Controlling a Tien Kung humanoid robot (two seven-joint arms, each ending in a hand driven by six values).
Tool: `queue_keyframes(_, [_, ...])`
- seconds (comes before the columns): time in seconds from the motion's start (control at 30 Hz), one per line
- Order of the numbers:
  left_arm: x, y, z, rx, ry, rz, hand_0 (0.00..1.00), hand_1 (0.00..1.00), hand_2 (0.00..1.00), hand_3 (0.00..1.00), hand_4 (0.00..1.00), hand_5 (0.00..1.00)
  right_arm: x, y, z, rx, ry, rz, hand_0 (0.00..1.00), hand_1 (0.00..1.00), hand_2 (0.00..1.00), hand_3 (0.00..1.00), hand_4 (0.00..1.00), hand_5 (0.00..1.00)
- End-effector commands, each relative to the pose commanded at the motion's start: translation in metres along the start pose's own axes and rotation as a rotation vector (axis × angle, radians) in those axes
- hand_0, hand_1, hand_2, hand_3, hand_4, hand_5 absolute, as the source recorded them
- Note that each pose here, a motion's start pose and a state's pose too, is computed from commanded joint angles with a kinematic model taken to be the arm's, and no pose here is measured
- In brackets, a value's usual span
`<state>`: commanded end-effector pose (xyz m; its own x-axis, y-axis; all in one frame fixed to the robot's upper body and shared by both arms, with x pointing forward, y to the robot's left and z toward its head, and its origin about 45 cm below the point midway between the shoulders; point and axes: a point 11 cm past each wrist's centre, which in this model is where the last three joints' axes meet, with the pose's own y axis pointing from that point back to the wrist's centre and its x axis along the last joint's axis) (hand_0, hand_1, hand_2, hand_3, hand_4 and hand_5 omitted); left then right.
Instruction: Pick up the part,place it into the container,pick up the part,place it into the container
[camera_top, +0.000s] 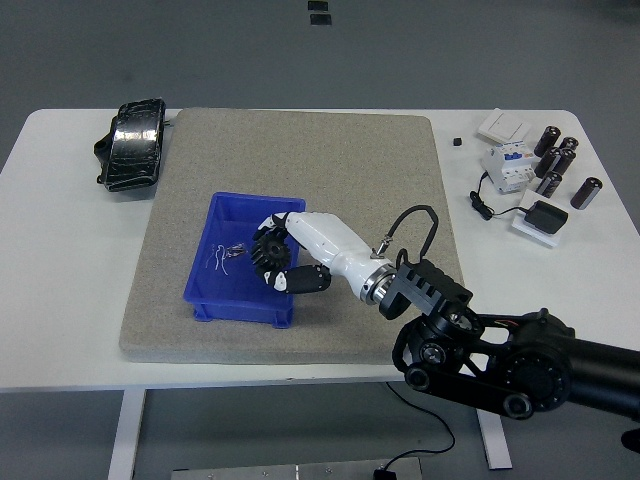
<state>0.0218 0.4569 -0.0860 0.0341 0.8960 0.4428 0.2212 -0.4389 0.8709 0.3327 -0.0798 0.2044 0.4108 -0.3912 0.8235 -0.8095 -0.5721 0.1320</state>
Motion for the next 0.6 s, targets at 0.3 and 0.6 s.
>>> queue_keyframes(0.3, [0.0014, 0.0002, 0.0012, -0.003, 0.002, 0.003, 0.706, 0.661, 0.657, 0.724, 0.781, 0.604, 0.0087, -0.0026, -0.0017, -0.004, -0.058, 0.065, 0.630, 0.686, 0.656, 0.696, 0.525, 0.310])
queue_keyframes(0.6, [0.0019, 0.0002, 0.0016, -0.005, 0.004, 0.006, 0.703, 0.661, 0.655, 0.725, 0.780, 0.604, 0.0075, -0.0049, -0.0050, 0.006, -0.068, 0.040, 0.632, 0.690, 0.669, 0.701, 0.534, 0.311])
